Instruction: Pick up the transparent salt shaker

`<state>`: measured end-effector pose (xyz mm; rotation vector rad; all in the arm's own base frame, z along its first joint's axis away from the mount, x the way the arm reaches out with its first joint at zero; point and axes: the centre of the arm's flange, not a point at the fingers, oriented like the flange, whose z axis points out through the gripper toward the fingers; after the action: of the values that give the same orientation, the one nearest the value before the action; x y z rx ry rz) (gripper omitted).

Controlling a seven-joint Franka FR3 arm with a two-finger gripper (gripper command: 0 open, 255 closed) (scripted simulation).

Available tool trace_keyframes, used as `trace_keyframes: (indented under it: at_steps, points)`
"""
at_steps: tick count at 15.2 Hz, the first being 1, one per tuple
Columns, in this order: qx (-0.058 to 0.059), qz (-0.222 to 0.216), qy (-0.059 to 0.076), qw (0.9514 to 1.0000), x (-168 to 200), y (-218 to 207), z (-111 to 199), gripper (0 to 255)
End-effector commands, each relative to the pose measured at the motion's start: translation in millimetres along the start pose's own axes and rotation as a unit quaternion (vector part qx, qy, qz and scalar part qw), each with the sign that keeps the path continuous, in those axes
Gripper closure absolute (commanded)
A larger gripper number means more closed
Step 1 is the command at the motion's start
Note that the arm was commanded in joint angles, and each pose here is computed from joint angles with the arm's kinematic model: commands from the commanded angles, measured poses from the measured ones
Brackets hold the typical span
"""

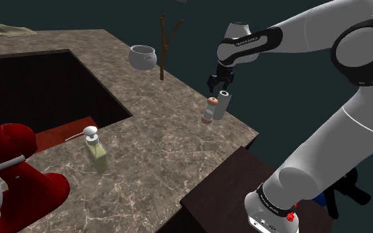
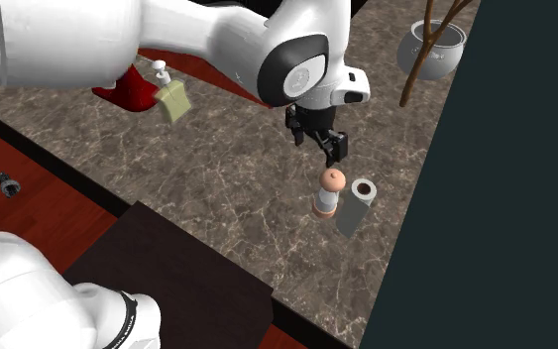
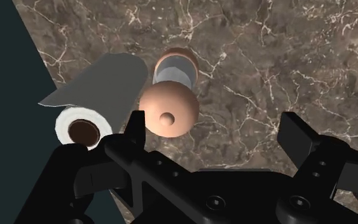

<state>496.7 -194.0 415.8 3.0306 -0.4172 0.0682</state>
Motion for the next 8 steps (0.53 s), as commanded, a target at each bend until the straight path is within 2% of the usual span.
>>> trace_keyframes:
  at_steps: [1, 7, 8]
  points:
    - [-0.001, 0.003, -0.002, 1.0, 15, 8, 20, 0]
    - [-0.003, 0.012, -0.008, 0.9999, 63, 32, 80, 0]
    - [-0.003, 0.013, -0.008, 0.9999, 65, 32, 81, 0]
